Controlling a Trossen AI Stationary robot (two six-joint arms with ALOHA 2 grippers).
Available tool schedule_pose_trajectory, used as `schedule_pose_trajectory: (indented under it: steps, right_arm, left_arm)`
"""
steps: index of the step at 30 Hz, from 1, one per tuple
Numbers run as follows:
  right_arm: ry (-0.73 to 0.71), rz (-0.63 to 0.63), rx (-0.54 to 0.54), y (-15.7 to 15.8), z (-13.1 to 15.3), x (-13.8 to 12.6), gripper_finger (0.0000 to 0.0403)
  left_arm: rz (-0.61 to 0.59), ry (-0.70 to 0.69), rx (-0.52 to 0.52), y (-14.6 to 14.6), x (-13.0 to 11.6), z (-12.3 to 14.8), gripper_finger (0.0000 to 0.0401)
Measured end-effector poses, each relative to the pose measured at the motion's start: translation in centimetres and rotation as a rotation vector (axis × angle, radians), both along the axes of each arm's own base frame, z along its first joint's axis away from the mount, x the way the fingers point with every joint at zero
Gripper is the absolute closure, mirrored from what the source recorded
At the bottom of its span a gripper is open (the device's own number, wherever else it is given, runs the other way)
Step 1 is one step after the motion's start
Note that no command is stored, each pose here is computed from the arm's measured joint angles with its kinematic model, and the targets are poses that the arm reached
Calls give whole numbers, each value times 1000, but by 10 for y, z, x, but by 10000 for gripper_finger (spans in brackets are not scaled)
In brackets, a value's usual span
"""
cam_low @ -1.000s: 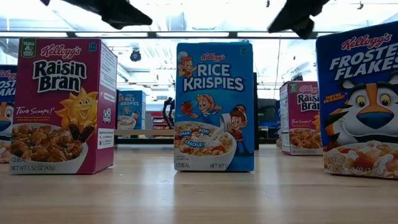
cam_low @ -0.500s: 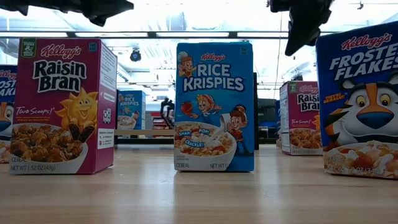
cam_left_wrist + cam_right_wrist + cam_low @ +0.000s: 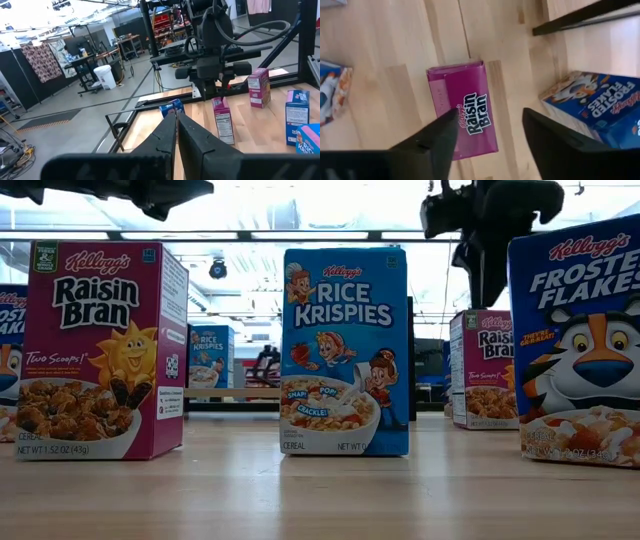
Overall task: Stack cereal on shelf
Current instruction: Put the top violet cereal box on the shelf
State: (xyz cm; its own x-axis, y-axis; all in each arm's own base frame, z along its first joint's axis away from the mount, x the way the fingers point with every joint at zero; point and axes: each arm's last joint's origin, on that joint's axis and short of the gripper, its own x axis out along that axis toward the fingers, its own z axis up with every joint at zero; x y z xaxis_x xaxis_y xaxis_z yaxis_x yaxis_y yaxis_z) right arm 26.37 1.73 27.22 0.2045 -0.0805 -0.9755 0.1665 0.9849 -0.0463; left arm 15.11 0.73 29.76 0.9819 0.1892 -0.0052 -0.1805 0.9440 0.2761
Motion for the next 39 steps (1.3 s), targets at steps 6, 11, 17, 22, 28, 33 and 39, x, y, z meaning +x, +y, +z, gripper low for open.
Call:
schedule_pose_trajectory:
  steps: [6,11,17,22,28,33,39]
  right_arm:
    - [-17,49,20,1,4,-2,140]
    - [-43,44,76,3,6,-2,129]
    - [-34,40,67,3,-6,-3,134]
    - [-20,39,67,3,-21,-5,135]
    - [-43,42,69,3,-34,-4,148]
    - [-60,41,71,3,-32,-2,190]
    - [-63,46,92,4,-32,-2,248]
  left_arm:
    - [0,8,0,0,1,-1,401]
    - [0,17,0,0,3,-2,401]
    - [0,32,-1,0,5,-4,401]
    - [0,42,-1,0,7,-6,401]
    - [0,55,-4,0,10,-8,401]
    - [0,71,-12,0,14,-10,401]
    - [0,83,-10,0,16,-12,401]
